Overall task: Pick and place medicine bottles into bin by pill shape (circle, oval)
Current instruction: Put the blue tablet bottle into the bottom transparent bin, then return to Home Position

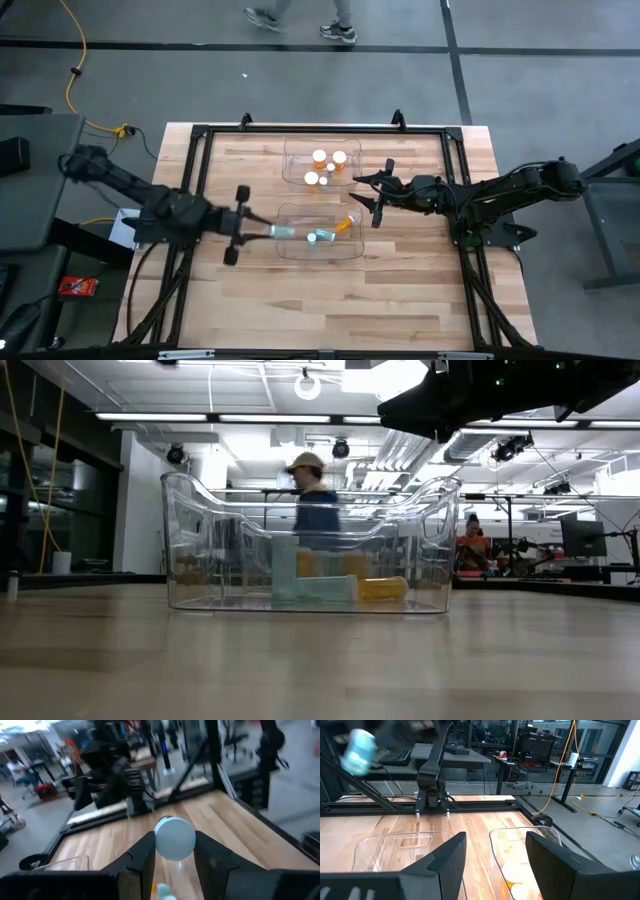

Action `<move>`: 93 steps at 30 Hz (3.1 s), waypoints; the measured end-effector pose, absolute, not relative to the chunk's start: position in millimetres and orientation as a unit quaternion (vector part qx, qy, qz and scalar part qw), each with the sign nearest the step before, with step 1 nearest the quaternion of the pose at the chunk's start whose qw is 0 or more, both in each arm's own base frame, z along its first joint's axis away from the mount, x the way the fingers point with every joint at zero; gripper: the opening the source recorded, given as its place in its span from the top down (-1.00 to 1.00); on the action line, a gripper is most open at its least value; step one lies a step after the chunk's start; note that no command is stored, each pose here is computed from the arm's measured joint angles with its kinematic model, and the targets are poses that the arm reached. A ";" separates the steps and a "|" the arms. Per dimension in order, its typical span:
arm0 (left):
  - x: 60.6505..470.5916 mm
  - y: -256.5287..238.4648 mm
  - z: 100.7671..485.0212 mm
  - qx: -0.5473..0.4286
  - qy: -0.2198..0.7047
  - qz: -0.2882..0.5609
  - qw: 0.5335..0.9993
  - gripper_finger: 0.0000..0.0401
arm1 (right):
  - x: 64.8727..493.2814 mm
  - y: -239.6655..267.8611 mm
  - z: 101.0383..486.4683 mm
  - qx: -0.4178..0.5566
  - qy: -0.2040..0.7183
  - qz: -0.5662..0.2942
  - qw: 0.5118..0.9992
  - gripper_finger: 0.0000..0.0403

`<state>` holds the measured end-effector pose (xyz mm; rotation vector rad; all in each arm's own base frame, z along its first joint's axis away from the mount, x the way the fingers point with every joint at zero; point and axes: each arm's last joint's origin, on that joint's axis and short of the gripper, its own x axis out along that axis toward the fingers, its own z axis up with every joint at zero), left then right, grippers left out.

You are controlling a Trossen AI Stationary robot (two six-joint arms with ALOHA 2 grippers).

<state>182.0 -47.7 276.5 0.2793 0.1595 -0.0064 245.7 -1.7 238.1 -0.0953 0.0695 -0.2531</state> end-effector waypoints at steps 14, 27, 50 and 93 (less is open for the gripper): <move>184.5 15.9 225.2 0.045 -0.076 0.036 0.995 0.48 | 245.7 -1.6 237.5 -0.050 0.038 -0.126 0.990 0.02; 188.7 16.2 219.7 0.029 -0.059 0.037 0.997 0.48 | 245.7 -1.6 237.5 -0.048 0.037 -0.126 0.990 0.02; 315.1 -6.8 213.7 0.018 0.292 0.052 0.955 0.48 | 245.6 -1.7 237.1 -0.050 0.040 -0.126 0.990 0.02; 316.8 0.8 226.9 0.080 0.338 0.176 0.921 0.19 | 245.4 -1.6 234.5 -0.051 0.053 -0.125 0.989 0.02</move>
